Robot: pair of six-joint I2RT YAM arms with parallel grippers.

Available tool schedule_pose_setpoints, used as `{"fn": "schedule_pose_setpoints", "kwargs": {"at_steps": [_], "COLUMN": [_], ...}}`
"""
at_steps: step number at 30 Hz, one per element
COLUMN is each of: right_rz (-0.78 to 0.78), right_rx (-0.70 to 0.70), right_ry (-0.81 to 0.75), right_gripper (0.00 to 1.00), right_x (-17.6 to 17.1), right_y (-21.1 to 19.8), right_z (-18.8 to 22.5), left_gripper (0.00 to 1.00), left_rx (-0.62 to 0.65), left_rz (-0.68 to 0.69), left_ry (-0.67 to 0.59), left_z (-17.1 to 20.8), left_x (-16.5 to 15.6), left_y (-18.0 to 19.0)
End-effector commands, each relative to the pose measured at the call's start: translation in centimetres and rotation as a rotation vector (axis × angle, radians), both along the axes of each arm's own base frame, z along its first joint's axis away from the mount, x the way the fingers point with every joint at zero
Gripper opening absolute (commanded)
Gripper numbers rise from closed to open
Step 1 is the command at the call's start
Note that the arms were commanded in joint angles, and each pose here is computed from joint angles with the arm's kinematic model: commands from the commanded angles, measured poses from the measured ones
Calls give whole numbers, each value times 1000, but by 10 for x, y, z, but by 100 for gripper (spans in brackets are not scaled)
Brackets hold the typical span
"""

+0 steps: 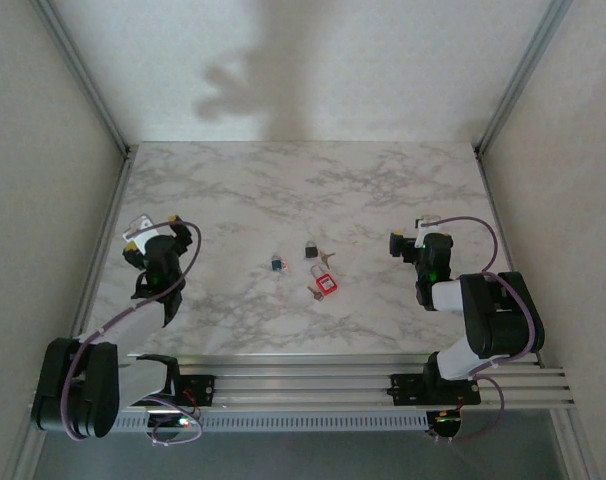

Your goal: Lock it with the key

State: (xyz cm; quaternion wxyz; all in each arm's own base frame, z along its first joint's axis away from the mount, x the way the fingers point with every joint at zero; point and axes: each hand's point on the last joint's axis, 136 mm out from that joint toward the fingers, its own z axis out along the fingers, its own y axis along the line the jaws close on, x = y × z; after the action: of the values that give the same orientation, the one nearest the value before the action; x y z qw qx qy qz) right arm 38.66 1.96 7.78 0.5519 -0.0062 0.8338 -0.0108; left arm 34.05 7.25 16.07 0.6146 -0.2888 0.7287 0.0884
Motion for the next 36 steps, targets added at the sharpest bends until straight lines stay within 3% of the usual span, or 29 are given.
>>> {"fn": "schedule_pose_setpoints", "kwargs": {"at_steps": [1, 3, 9, 12, 25, 36], "right_rz": [8, 8, 8, 10, 9, 9], "right_rx": [17, 17, 17, 17, 17, 17], "right_ry": [-21, -20, -20, -19, -19, -20], "right_gripper": [99, 99, 99, 99, 99, 99], "right_x": [6, 6, 6, 6, 6, 7], "right_y": [2, 2, 2, 2, 2, 2], "right_z": [7, 7, 7, 7, 7, 7], "left_gripper": [99, 100, 100, 100, 99, 99], "left_rx": [67, 9, -5, 56, 97, 112], "left_rz": [-46, 0, -80, -150, -277, -220], "left_ry": [-33, -84, -157, -137, -117, -129], "left_z": [5, -2, 5, 3, -21, -26], "left_x": [1, -5, 2, 10, 26, 21], "left_y": [1, 11, 9, 3, -15, -11]}}
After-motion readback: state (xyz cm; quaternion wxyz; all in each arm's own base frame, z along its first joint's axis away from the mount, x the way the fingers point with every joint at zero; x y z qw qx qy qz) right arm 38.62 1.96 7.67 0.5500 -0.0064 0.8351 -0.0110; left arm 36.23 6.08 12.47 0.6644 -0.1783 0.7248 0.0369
